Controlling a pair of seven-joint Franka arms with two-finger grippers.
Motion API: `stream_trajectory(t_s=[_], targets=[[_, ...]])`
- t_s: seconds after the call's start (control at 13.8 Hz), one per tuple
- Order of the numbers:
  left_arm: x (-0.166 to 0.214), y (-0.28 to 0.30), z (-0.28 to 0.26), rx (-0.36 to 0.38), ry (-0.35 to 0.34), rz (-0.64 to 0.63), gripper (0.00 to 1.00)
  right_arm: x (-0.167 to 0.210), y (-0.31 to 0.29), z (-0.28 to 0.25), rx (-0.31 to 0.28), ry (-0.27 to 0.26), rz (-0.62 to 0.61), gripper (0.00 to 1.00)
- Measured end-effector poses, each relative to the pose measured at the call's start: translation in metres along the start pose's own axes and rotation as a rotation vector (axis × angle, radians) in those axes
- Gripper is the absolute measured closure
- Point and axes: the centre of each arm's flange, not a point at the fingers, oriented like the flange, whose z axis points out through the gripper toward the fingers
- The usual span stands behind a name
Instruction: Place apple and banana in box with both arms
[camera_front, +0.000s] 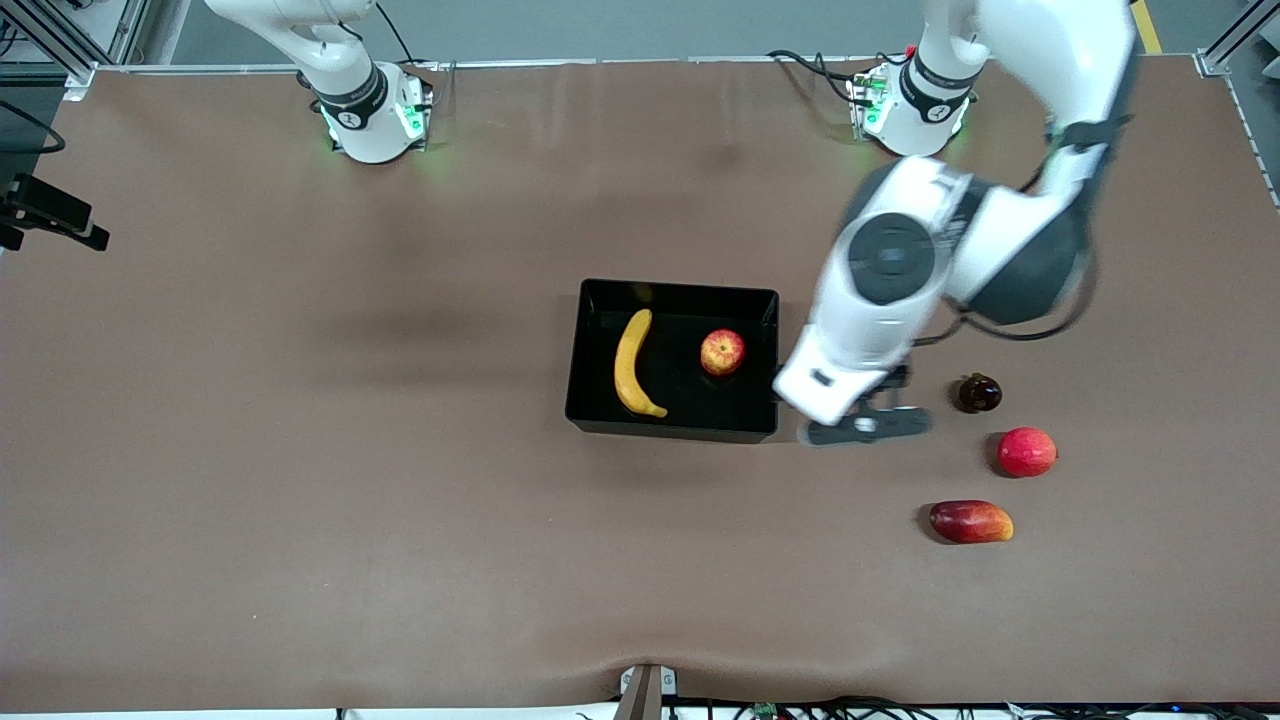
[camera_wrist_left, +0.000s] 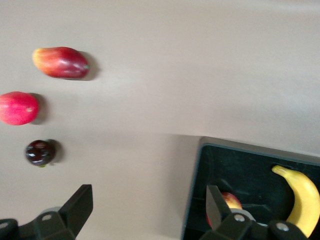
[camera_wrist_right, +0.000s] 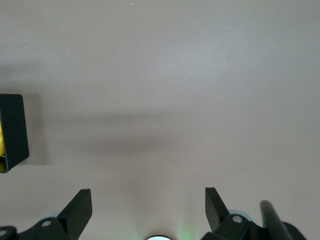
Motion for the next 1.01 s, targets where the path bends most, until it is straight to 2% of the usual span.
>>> stream_trajectory(t_s=[0.29,0.65,1.01], targets=[[0.011,-0.082,-0.059,0.003,0.026,-0.048,0.00,0.000,0.000,0.000,0.000,0.000,0.000,0.00],[-0.002,-0.178,-0.115,-0.014,-0.011,-0.020,0.00,0.000,0.002,0.000,-0.021,-0.001,0.000,0.00],[-0.040,-0.203,-0.145,-0.020,0.001,0.029,0.00,0.000,0.004,0.000,-0.048,-0.002,0.000,0.00]])
